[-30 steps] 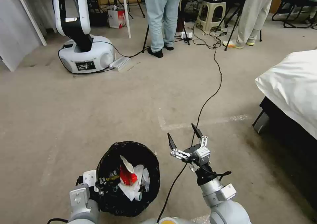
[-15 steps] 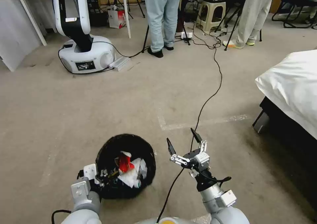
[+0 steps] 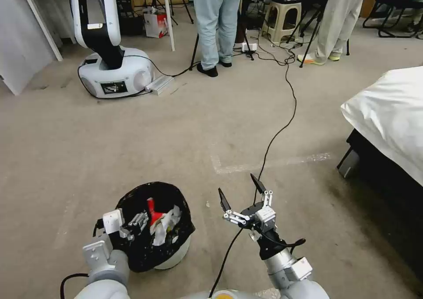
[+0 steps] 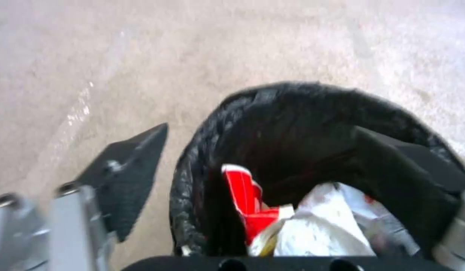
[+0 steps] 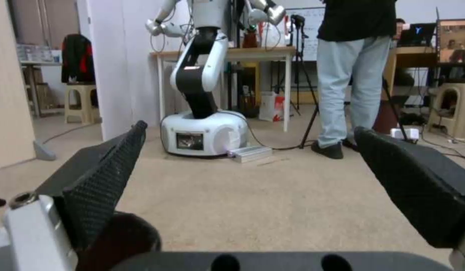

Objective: Pick up the trash bin, then pick up the garbage from the floor and place it into the trash bin.

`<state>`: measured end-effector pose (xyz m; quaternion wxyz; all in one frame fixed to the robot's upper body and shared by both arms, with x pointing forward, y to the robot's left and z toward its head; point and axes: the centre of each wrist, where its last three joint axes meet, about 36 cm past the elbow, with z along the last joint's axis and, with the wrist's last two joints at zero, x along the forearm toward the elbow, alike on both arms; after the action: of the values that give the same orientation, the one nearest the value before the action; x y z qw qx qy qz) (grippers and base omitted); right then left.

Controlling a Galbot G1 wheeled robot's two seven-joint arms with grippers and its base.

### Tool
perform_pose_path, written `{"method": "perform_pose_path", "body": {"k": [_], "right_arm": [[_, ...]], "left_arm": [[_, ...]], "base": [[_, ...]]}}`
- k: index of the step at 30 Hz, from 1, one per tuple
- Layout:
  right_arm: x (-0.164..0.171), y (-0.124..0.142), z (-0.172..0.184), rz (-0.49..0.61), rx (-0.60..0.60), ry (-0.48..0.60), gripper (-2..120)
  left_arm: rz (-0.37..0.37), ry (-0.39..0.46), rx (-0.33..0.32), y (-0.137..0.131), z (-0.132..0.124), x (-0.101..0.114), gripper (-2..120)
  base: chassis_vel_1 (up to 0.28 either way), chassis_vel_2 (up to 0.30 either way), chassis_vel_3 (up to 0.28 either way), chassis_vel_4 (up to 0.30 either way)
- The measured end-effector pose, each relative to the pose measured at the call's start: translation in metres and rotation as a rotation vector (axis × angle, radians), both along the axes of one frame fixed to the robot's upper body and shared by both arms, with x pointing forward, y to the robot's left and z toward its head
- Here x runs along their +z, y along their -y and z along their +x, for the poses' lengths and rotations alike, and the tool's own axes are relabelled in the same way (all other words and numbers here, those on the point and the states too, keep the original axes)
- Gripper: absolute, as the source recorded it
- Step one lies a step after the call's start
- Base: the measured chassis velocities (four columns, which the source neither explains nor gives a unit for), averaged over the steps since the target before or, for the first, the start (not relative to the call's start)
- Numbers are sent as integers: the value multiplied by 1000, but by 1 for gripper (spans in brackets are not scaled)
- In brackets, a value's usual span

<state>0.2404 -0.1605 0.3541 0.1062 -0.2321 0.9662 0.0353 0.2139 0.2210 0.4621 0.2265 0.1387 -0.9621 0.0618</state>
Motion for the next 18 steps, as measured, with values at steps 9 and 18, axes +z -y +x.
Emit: {"method": "perform_pose_path", "body": {"k": [9, 18], "right_arm": [[7, -12, 1, 52, -55, 11, 100], [10, -15, 3, 31, -134, -7, 100]], "left_arm": [[153, 170, -46, 12, -23, 7, 100], [280, 362, -104, 14, -36, -30, 100]], "base": [[0, 0, 0, 0], [0, 0, 0, 0]]}}
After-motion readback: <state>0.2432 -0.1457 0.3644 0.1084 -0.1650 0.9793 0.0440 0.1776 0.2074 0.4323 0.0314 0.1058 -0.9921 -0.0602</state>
